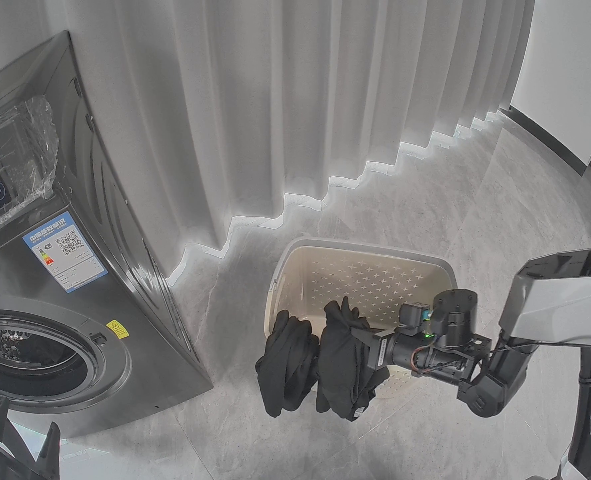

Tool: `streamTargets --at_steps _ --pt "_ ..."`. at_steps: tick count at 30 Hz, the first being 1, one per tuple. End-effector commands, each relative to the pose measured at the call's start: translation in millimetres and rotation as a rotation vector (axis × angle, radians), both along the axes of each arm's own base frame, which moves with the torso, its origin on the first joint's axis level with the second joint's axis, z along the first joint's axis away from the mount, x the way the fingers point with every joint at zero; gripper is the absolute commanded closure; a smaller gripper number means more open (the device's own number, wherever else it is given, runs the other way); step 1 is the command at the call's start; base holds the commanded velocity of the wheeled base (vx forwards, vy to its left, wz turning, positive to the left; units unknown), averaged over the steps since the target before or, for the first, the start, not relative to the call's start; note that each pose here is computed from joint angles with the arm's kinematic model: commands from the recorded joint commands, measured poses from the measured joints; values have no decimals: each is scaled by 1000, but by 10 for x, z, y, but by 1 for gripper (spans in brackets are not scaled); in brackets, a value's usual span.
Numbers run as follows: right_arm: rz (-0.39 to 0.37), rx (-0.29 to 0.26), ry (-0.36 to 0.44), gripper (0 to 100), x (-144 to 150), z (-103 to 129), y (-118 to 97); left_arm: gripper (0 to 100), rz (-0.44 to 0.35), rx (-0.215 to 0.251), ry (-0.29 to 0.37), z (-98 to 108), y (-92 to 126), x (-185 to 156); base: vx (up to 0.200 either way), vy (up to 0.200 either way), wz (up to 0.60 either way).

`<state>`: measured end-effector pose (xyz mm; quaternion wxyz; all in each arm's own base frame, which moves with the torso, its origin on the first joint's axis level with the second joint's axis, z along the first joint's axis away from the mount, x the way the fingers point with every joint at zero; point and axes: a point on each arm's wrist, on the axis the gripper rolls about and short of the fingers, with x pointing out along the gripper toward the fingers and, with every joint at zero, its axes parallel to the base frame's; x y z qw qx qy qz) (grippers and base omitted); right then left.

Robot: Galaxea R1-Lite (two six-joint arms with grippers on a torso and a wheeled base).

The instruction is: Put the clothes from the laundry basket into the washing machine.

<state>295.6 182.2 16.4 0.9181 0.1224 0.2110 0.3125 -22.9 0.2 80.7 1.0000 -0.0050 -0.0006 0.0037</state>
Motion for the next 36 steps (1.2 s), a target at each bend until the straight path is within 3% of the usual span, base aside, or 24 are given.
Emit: streamTargets --at_steps 1,9,10,17,20,28,36 --pt "14 85 -143 100 -338 541 -164 0 0 -2 4 -52 0 3 0 0 0" --pt "51 147 -232 100 -673 842 -270 0 0 -1 6 -53 0 3 0 0 0" --pt "81 185 -271 100 -750 990 -257 0 0 -1 6 -53 0 3 0 0 0" --pt "178 272 -375 100 -971 1344 -191 0 0 -2 4 -52 0 3 0 0 0" --pt "186 276 -382 100 -994 1366 -184 0 0 -4 6 -53 0 3 0 0 0" --pt "298 343 -503 100 -1274 1706 -153 0 0 -5 4 -52 0 3 0 0 0" --pt "330 347 -488 100 -1405 1858 -176 0 2 -5 4 -52 0 3 0 0 0"
